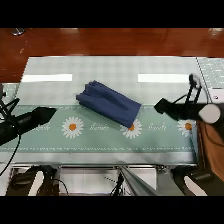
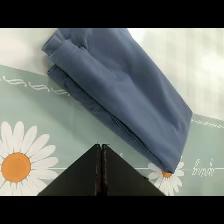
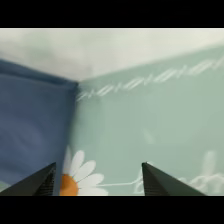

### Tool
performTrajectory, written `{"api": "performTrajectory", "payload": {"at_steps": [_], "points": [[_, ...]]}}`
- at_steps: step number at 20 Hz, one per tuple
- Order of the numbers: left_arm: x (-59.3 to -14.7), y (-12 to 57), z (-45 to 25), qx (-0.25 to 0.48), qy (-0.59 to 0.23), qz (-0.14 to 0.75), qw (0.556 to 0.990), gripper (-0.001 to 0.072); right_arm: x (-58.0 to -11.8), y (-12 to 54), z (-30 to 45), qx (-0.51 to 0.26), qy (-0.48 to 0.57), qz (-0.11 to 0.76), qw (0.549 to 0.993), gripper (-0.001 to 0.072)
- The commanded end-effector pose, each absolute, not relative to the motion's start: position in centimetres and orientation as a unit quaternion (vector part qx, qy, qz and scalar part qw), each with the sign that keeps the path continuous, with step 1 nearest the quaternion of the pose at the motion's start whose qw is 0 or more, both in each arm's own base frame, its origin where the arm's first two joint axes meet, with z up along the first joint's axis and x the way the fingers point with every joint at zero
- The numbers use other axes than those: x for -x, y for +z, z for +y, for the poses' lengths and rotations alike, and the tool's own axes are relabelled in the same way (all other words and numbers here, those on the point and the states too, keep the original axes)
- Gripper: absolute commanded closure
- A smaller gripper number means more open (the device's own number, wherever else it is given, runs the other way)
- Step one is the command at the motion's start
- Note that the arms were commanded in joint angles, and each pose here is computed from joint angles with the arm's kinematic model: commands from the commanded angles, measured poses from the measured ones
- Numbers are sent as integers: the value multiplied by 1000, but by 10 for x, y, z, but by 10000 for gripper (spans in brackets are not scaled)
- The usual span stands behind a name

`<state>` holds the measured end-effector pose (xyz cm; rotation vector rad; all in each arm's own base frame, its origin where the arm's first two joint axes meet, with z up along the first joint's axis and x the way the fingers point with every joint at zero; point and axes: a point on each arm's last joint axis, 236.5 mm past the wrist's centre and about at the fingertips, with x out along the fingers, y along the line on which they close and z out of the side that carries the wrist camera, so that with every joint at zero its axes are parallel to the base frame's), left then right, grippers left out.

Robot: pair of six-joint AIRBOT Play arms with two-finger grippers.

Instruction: Fold the shirts.

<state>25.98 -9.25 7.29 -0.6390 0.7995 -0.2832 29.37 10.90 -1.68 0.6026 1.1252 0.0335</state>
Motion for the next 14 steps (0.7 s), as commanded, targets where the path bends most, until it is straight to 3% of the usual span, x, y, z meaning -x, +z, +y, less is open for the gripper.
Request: {"api": "performTrajectory", "payload": {"at_steps": [1, 6, 12, 13, 14], "points": [[-260, 73, -94, 304, -136, 381, 862, 683, -280, -61, 141, -388, 38, 533, 751, 95], [-259, 77, -99, 319, -145, 379, 856, 683, -296, -75, 204, -399, 150, 611, 667, 95], [-261, 81, -100, 327, -147, 372, 856, 682, -320, -96, 236, -381, 185, 662, 618, 104], [-261, 81, -100, 327, -147, 372, 856, 683, -323, -97, 243, -373, 193, 665, 618, 184], [-261, 81, -100, 327, -148, 373, 856, 683, -327, -96, 249, -364, 202, 664, 621, 422]]}}
